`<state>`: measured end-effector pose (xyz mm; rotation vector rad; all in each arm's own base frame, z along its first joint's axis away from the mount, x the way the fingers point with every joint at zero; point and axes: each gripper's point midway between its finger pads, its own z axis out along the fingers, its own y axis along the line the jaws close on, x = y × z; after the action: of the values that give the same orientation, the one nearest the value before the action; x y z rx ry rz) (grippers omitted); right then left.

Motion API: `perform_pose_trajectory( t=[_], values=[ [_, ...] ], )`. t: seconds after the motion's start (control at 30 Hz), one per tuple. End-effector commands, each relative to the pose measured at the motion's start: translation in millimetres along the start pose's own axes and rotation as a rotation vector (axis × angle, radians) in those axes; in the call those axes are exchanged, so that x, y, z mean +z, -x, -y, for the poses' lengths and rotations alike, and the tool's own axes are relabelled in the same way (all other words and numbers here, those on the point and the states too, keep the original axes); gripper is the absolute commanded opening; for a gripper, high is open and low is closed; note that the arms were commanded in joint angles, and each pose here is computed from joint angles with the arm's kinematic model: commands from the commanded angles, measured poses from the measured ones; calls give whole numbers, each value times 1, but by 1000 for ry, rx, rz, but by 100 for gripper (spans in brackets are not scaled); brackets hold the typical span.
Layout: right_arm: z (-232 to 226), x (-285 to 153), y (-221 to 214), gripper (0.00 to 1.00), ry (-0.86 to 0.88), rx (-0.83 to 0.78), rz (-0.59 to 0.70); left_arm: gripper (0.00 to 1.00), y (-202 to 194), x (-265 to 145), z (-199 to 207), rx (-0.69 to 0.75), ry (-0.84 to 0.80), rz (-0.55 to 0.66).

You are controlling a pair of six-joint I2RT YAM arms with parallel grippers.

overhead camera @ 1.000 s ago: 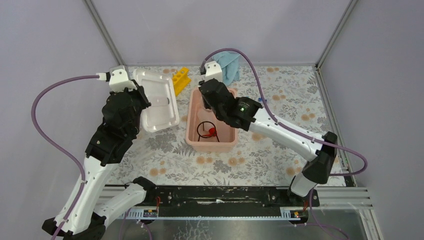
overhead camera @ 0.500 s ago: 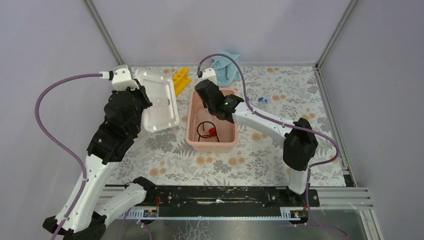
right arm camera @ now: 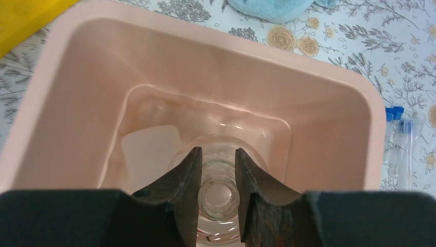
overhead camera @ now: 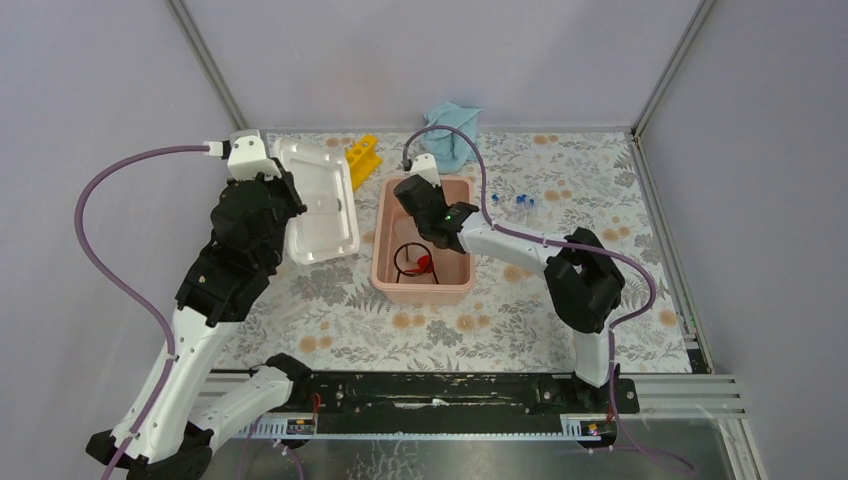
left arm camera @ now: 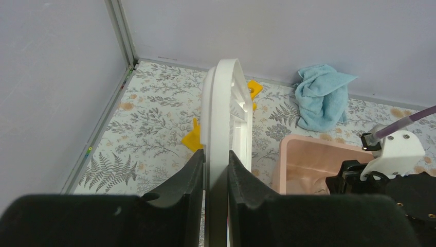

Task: Organize the chemistry lab equipment
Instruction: Place the chemistry item in the storage box.

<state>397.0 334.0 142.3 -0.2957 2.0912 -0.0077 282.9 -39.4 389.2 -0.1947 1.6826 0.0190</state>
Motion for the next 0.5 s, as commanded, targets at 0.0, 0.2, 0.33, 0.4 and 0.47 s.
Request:
perform_pose_trajectory(
  t=[0.0,0.2,0.33,0.4,0.47],
  values=[
    [11,10,17,0,-63,79,94,0,20,1,4,-37,-17,75],
    [16,22,4,0,-90,105,99,0,19,3,8,-39,-26,68],
    [20,27,-6,0,-104,141,88,0,17,3,11,-51,-39,62],
    [22,30,-11,0,-110,170,80,0,16,3,11,-49,-41,59],
    [24,33,-15,0,-119,205,75,0,16,2,10,-49,-41,61]
  ],
)
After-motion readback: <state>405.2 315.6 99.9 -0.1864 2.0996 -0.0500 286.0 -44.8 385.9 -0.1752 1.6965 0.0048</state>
